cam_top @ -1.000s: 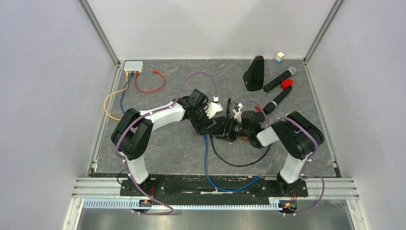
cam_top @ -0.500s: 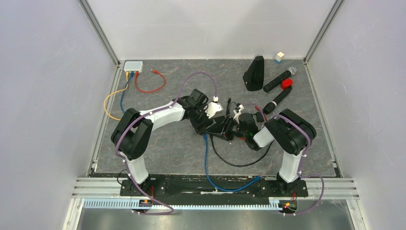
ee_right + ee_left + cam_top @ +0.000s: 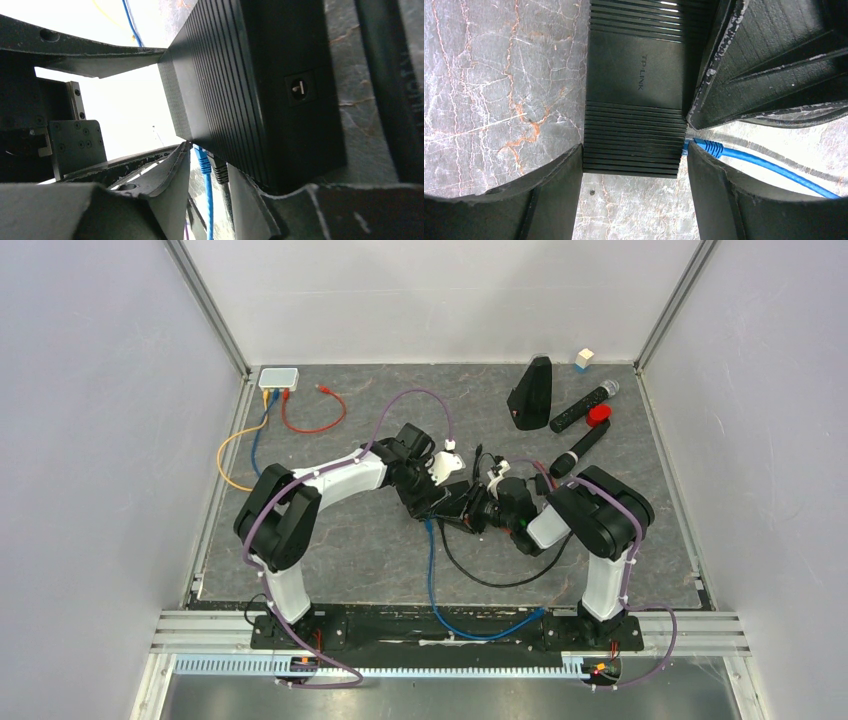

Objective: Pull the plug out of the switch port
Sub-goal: Pull the connector from the switch port.

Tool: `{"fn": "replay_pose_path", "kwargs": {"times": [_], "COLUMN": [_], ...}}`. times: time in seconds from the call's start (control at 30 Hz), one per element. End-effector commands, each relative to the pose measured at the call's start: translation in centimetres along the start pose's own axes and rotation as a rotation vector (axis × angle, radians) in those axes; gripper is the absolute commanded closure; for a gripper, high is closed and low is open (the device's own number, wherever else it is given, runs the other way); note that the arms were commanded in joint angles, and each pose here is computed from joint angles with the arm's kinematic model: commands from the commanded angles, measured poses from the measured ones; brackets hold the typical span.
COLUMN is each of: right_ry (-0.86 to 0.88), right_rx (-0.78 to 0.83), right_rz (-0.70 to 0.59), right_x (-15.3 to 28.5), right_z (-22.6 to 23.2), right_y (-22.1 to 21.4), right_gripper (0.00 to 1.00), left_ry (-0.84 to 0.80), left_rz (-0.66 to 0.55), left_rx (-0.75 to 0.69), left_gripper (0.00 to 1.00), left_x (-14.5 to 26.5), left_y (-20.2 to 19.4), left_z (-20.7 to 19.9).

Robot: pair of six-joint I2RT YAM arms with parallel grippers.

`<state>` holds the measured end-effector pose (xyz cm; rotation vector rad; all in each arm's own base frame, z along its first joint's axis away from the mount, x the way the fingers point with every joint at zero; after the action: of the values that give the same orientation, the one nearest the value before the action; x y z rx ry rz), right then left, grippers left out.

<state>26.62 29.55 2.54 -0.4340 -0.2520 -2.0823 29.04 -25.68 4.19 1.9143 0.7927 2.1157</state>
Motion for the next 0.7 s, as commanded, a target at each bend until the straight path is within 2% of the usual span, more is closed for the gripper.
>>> {"fn": "replay_pose_path", "kwargs": {"times": [0.0,0.33,0.6,0.67], "right_ry": [-0.033,-0.084,-0.075,-0.057], "right_rx": [-0.036,-0.029,-0.004,0.012], "right_rz": [-0.065,-0.082,-0.077,-0.066], "right_x": [-0.38,-0.39,-0.4,-0.37], "right_z": [-0.87,-1.7,-1.23,-0.92], "right_y": [0.89,0.91,0.81,0.6], "right_gripper": [0.66,0.76,0.78,0.74], "left_ry": [-0.09,-0.101,-0.106,-0.108], "left_rz": [0.03,0.049,0.061,0.066], "left_rx": [-0.034,-0.032,-0.034,-0.032], "left_gripper": [0.37,0.38,0.37,0.37], "left_x": [-0.74,-0.84,-1.11,-1.15], "left_y": [-0.67,-0.92,-1.11,-1.18], "left_z": [-1.57,-1.87,-2.02,-2.04]}}
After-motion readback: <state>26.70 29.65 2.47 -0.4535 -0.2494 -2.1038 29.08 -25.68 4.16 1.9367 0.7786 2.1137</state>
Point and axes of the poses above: each gripper's point midway between its finger pads, its own x axis back along the fingers, its own z axis along the line the jaws close on, y = z × x, the point moved 1 cm from there along x, back along the fingers, and after that the axes turned 8 degrees about -x, right-handed, at the moved point
